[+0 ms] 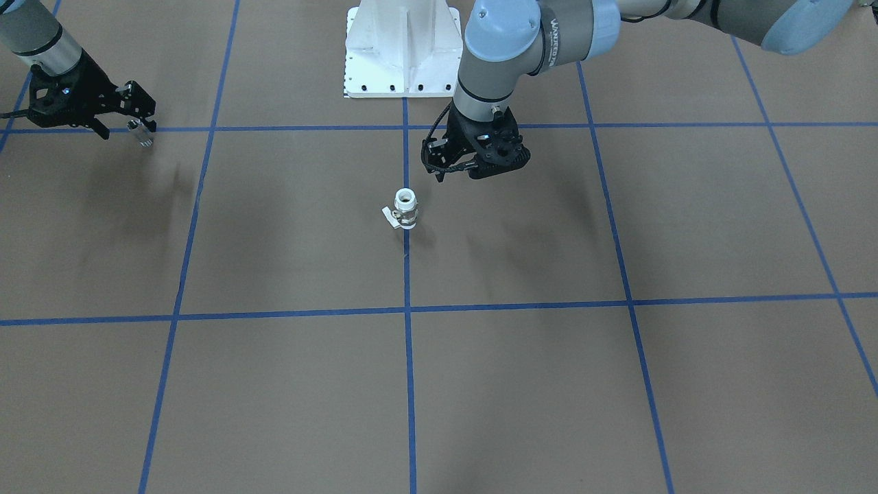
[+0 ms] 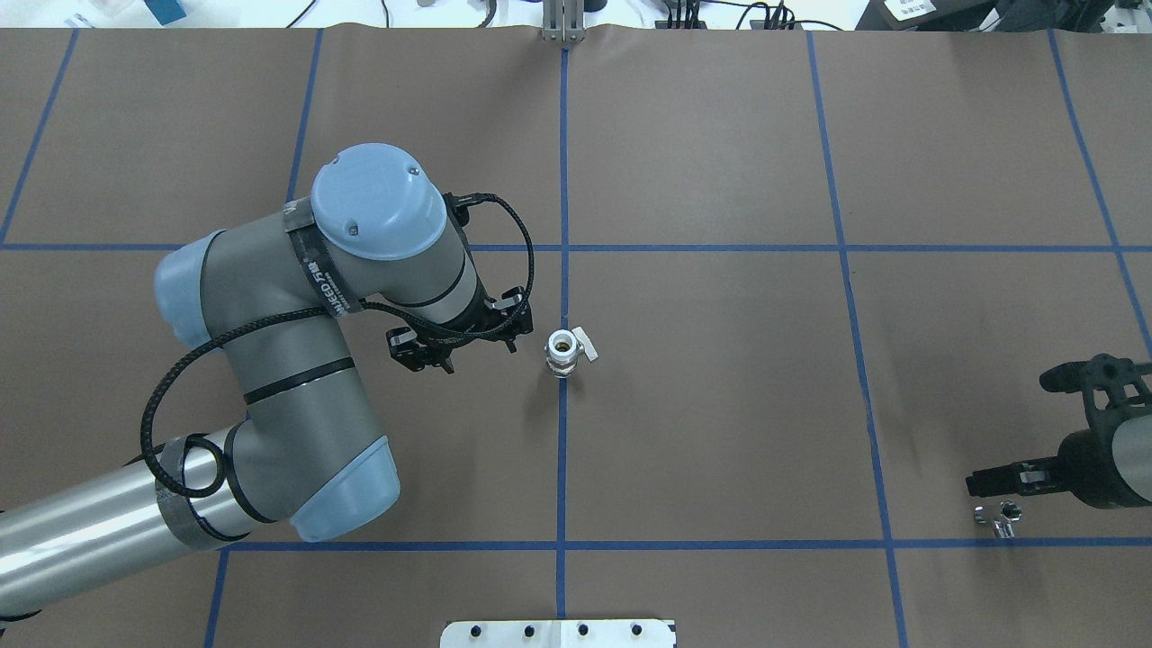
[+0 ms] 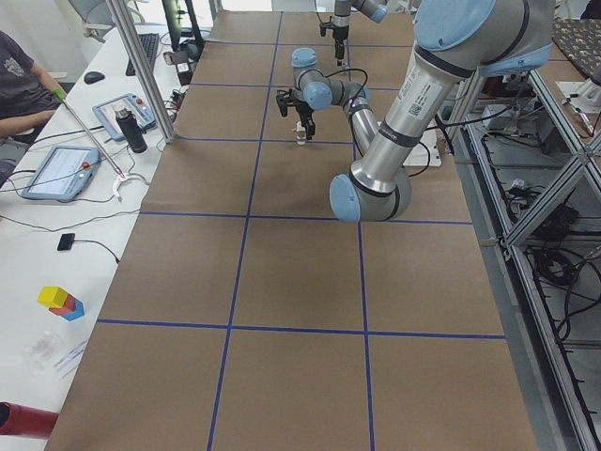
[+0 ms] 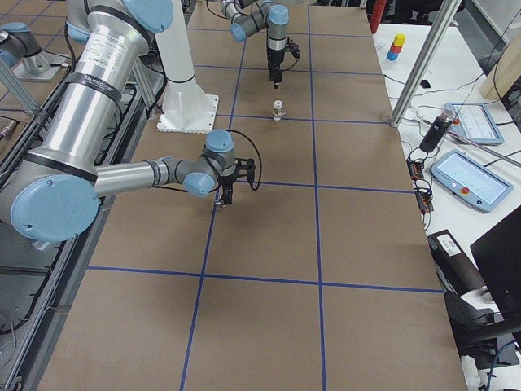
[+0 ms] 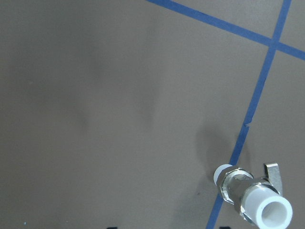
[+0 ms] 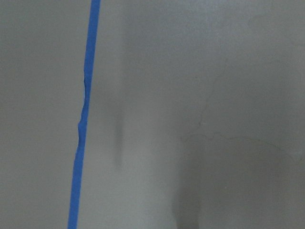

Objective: Assemble PPR valve and pipe with both arms
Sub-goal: 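Withdraw the left gripper while the right gripper brings the metal pipe inward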

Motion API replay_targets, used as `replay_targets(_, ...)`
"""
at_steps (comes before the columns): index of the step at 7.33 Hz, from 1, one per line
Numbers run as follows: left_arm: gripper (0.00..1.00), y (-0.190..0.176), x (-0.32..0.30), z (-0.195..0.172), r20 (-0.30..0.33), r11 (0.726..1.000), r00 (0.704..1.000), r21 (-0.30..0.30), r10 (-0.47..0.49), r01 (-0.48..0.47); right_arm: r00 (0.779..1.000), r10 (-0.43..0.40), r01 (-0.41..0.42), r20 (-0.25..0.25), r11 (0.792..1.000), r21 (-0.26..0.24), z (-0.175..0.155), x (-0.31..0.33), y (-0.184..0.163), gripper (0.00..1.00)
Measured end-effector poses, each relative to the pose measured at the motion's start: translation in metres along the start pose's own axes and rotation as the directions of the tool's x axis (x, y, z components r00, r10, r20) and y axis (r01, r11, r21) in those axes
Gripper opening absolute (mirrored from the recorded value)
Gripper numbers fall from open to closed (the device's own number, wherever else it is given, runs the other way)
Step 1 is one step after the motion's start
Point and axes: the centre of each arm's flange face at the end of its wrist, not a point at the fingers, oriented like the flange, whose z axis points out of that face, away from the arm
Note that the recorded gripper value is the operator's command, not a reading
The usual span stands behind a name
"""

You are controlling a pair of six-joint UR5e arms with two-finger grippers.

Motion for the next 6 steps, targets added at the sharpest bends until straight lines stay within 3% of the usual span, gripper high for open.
replay_targets(4,0.77,0.001,0.001,-0.002,-0.003,1.000,1.000,-0.001,0.001,-0.001,1.000,0.029,-0.029,-0.010,0.999,-0.030,0.010,0.001,0.011,0.89)
replay_targets(6,0.77,0.001,0.000,-0.002,-0.003,1.000,1.000,0.000,0.000,0.000,0.999,0.036,-0.037,-0.017,0.998,-0.048,0.018,0.000,0.017,0.79)
